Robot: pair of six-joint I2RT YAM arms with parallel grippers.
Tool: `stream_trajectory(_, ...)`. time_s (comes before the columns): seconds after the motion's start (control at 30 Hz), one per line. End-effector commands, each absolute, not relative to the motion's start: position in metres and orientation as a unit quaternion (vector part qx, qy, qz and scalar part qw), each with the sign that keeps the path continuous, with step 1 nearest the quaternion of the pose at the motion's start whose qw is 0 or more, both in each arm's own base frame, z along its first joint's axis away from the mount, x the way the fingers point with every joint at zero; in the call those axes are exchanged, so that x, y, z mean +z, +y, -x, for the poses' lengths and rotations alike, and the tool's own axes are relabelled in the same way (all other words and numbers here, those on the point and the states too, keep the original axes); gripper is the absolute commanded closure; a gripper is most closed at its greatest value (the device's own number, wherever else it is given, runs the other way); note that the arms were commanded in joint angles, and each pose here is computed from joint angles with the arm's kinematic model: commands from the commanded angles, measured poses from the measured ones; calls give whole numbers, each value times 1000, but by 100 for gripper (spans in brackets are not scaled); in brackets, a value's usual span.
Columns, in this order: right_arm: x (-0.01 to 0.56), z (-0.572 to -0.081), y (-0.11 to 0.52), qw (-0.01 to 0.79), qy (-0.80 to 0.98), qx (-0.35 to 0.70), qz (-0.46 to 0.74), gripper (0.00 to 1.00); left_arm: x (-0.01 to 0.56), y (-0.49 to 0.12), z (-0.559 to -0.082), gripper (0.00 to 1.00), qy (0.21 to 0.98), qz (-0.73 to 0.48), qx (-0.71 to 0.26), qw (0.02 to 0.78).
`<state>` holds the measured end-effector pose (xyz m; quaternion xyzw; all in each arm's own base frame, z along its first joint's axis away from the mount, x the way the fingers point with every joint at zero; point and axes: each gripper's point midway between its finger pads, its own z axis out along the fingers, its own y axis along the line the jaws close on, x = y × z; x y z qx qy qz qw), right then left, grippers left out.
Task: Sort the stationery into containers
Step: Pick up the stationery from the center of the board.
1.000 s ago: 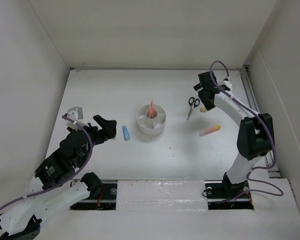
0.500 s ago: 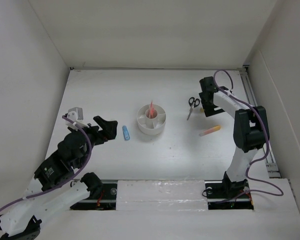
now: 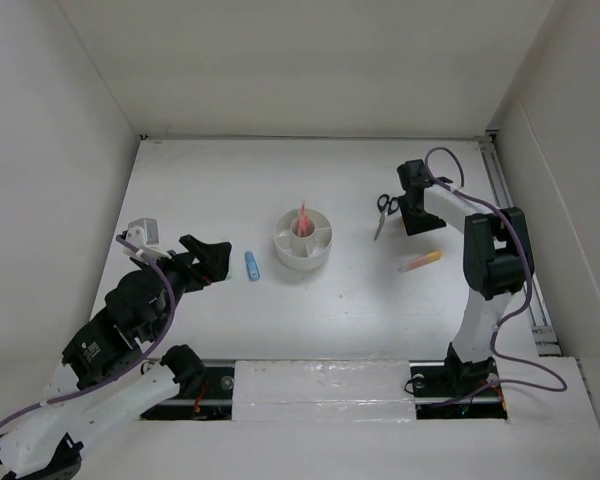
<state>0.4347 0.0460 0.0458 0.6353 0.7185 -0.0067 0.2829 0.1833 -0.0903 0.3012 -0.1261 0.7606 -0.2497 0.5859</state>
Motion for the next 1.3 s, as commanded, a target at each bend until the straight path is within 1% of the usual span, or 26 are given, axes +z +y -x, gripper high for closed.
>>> stream_trajectory(0.0, 47, -440, 44, 281, 709, -7, -647, 32, 305, -95, -185, 0, 753, 121, -259, 593)
stream_trajectory(0.17, 45, -438, 47, 263, 713, -13, -650, 32, 303, -97, -186, 0, 757, 113, -256, 590)
stream_trajectory(0.33, 47, -445, 45, 256, 718, -10, -647, 32, 305, -96, -185, 0, 754, 114, -260, 592)
stream_trajectory(0.4, 39, -440, 44, 243, 723, -26, -646, 35, 305, -96, -185, 0, 754, 114, -260, 592)
stream_trajectory(0.6, 34, -436, 43, 220, 725, -38, -652, 37, 307, -94, -183, 0, 751, 115, -263, 594)
stream_trajectory(0.67, 41, -439, 41, 217, 722, -35, -655, 37, 307, -94, -183, 0, 751, 115, -263, 594)
stream_trajectory(0.87, 37, -434, 38, 195, 727, -70, -655, 37, 308, -93, -182, 0, 749, 117, -266, 596)
stream_trajectory(0.93, 33, -437, 41, 188, 729, -69, -655, 41, 308, -93, -182, 0, 749, 117, -266, 596)
stream_trajectory(1.03, 31, -434, 42, 178, 728, -74, -658, 42, 310, -92, -181, 0, 746, 118, -268, 598)
stream_trajectory(1.17, 30, -429, 46, 170, 730, -83, -657, 44, 311, -90, -180, 0, 743, 119, -271, 600)
stream_trajectory(1.2, 30, -429, 44, 174, 729, -86, -656, 48, 311, -90, -180, 0, 743, 119, -271, 600)
stream_trajectory(1.23, 30, -426, 44, 170, 730, -90, -656, 48, 313, -89, -178, 0, 740, 120, -274, 602)
stream_trajectory(1.27, 32, -429, 44, 173, 730, -87, -656, 51, 313, -89, -178, 0, 740, 120, -274, 602)
